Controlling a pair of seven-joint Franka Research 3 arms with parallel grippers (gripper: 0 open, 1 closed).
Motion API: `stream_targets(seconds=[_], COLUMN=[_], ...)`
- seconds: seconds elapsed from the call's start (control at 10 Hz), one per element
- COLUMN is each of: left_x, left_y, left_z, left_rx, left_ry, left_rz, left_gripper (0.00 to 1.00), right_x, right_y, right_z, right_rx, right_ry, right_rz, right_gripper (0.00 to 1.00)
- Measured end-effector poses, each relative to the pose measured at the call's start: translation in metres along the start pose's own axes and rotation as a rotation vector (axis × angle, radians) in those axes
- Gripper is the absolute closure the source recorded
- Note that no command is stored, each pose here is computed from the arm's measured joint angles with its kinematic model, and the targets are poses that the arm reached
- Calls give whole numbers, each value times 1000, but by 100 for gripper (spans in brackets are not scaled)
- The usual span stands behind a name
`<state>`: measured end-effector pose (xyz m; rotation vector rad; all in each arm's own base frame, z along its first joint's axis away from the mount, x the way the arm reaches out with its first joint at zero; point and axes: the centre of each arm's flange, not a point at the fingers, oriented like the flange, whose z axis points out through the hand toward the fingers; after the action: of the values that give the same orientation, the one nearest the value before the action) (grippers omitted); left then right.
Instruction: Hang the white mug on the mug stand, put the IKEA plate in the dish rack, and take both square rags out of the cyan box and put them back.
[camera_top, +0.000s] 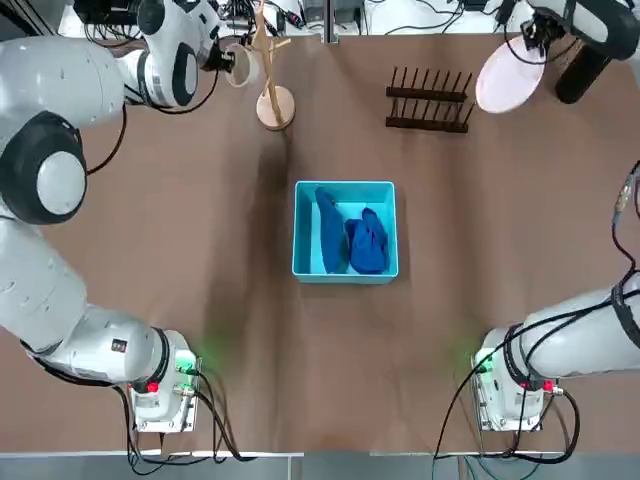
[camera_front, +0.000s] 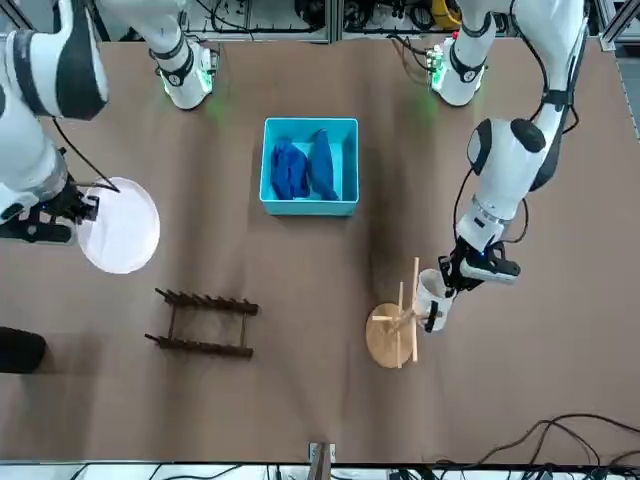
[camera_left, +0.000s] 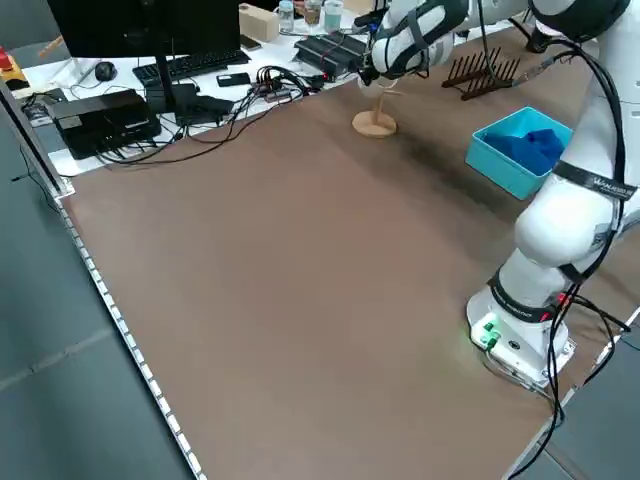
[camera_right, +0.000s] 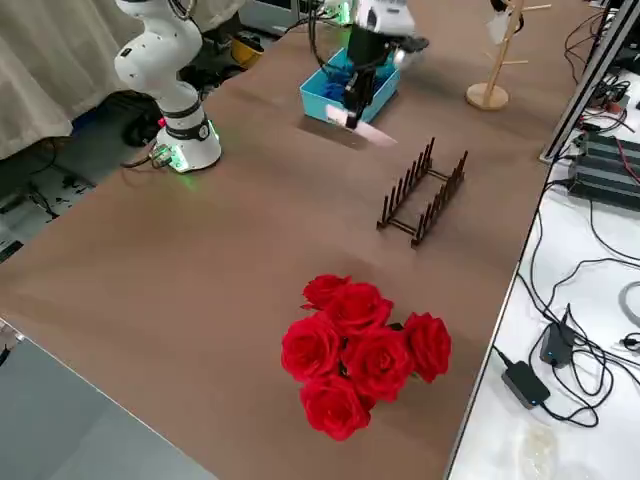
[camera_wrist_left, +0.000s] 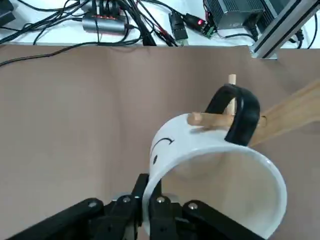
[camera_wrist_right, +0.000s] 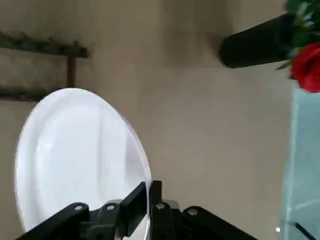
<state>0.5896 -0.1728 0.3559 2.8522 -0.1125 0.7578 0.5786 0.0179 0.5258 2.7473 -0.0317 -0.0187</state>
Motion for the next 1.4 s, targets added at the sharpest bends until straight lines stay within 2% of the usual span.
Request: stream_targets(seconds=[0.2,0.3,0.6,0.8,0.9,1.0,1.3,1.4], left_x=[-4,-5,-5,-4,-2,0,10,14], left_y=[5,4,5,6,7,7,3,-2], left_z=[8,10,11,10,9,8,-1,-8], left_rx=[-5,-5,-6,-8,-9,-10,-7,3], left_ry=[2,1,0,4,8,12,28,7], left_rz=[-10,-12,-18,-18,-18,-18,-25,-20], left_gripper=[94,94,92,81,72,68,24,8], right_x=[20,30,54,66,71,75,82,84], right_y=[-9,-22,-64,-85,-94,-101,-123,-130], right_z=[-2,2,17,29,34,37,45,49], right_rx=[-159,-213,-270,-338,-358,-376,-404,-408], right_ry=[24,29,46,68,66,63,71,72], right_rz=[49,74,131,133,130,128,141,147], right_gripper=[92,92,92,92,92,92,92,92])
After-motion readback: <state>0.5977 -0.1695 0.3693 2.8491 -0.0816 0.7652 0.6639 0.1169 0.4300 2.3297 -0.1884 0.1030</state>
